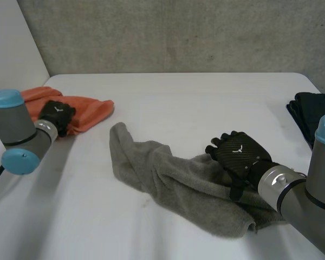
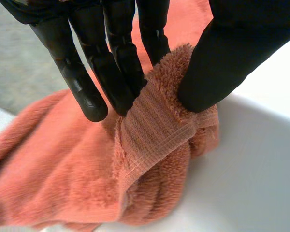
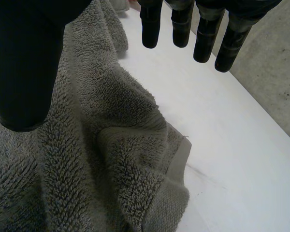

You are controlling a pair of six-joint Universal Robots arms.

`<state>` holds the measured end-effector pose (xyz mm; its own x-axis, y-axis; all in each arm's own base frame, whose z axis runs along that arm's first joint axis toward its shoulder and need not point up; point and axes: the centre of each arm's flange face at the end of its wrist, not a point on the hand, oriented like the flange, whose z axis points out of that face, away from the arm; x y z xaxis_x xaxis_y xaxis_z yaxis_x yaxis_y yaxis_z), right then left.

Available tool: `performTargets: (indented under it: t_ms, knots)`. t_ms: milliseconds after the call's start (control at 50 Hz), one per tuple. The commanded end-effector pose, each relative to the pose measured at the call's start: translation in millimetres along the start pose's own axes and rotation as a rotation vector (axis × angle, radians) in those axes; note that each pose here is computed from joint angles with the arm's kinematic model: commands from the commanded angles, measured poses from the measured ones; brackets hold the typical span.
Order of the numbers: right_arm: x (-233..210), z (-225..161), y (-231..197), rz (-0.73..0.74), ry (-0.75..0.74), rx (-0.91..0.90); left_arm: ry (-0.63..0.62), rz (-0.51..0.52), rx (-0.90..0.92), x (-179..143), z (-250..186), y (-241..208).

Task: Fold the laundry.

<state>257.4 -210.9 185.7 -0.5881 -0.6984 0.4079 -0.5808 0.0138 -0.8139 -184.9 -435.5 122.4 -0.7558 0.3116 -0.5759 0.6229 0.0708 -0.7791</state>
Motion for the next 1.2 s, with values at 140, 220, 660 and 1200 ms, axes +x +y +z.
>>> performTargets:
  t_ms: [140, 220, 660, 1200]
  knots:
    - [-0.1, -0.1, 0.3, 0.0, 0.0, -0.001, -0.623, 0.044, -0.075, -135.9, 6.3, 0.9]
    - [0.4, 0.2, -0.4, -0.001, 0.001, 0.002, -0.628, 0.042, -0.064, -134.5, 3.0, 2.8]
    - [2.8, 0.0, -3.8, 0.006, 0.003, 0.008, -0.11, -0.102, 0.076, 8.8, -70.1, -55.8]
    - [25.2, -8.2, 38.1, -0.032, -0.022, -0.241, 0.553, -0.148, 0.15, 166.3, -135.5, -77.3]
